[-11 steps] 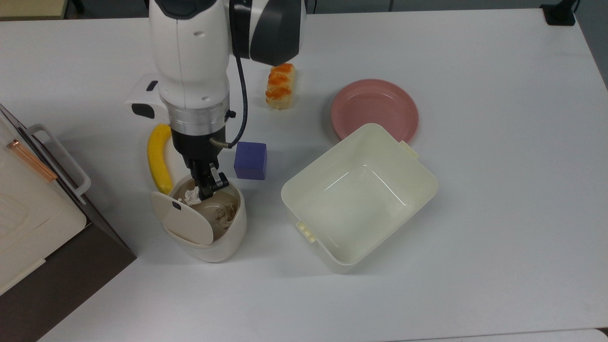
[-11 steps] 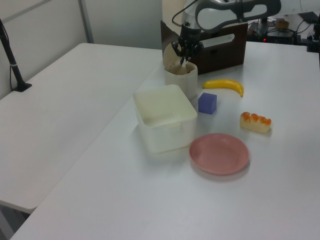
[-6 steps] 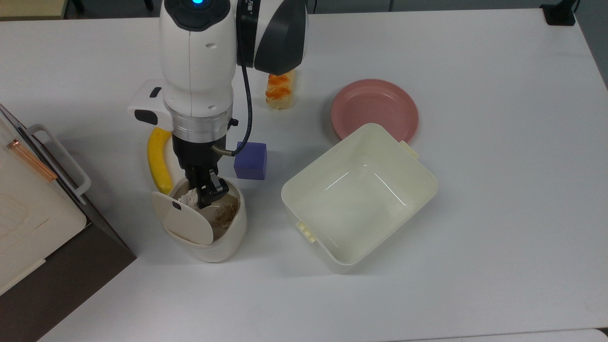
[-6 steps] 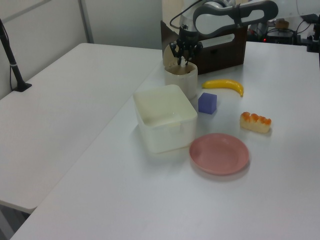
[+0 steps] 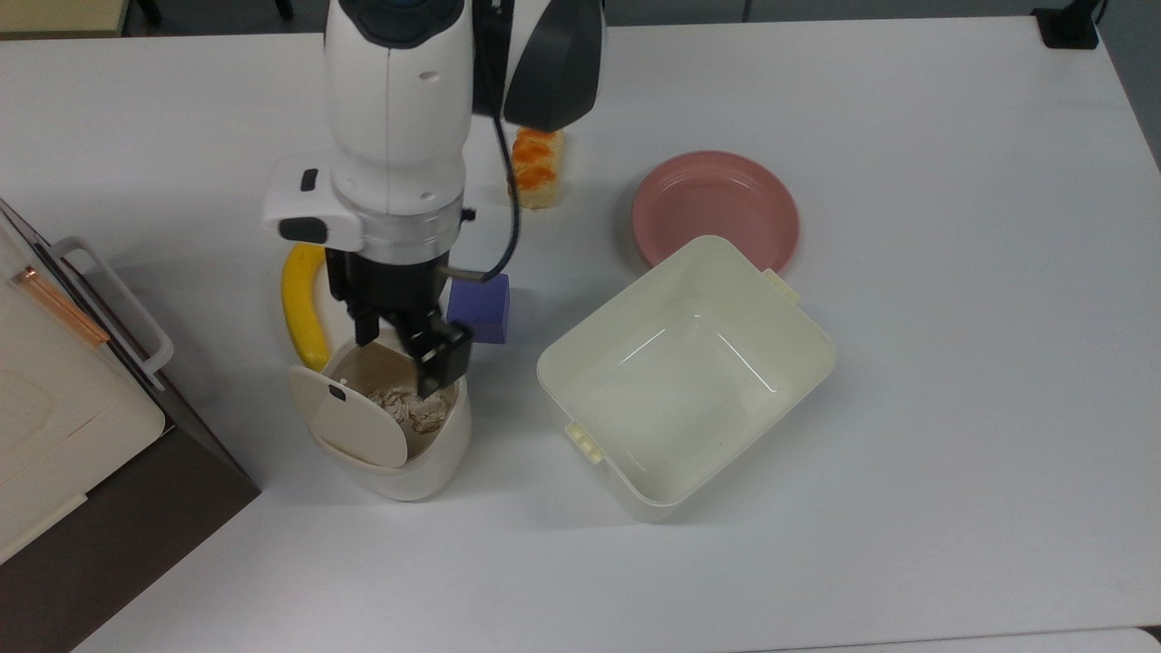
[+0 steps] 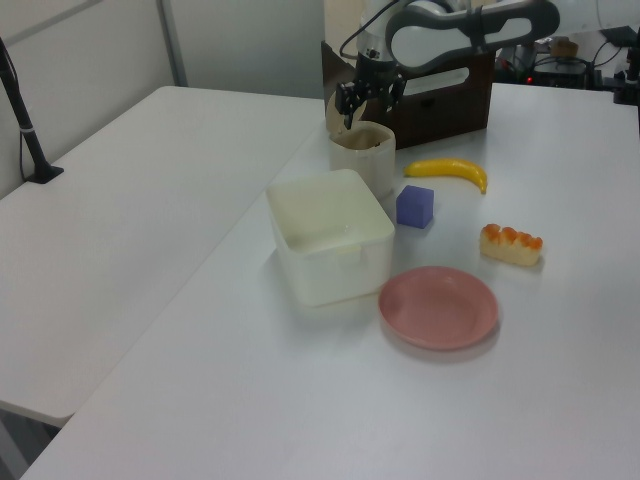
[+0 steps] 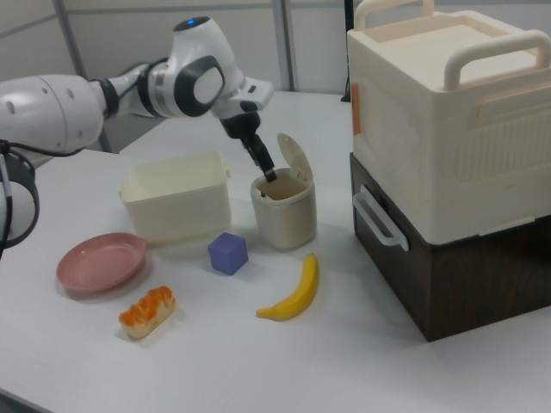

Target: Grab it up and put it in the trash

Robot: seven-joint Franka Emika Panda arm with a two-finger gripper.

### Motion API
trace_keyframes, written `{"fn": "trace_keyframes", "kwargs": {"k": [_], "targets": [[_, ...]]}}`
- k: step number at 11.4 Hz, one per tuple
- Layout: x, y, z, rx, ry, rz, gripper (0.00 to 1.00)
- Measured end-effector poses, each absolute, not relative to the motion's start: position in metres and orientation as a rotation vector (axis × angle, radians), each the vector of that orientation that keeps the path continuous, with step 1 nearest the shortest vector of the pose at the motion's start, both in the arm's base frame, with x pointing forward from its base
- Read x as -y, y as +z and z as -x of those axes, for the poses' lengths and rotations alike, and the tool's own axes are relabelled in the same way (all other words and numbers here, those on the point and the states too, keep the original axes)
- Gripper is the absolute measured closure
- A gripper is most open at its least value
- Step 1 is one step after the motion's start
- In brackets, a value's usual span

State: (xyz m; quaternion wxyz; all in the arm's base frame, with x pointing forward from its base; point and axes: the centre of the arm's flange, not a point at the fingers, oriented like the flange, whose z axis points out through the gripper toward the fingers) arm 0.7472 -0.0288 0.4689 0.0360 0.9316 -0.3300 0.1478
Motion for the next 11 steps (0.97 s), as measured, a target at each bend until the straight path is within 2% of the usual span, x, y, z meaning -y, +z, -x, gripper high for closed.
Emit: {"fn": "trace_keyframes", "kwargs": {"k": [2,7,8,11], "targets": [[0.023,0.493,-0.722,0.731,0.322,-2.953,0.17],[0.063,0.568,-0.654,0.386,0.209,-3.047,0.12],[0.072,0.578,-0.641,0.325,0.177,-3.060,0.05],[0.091,0.608,-0.609,0.150,0.121,-3.090,0.00]]}}
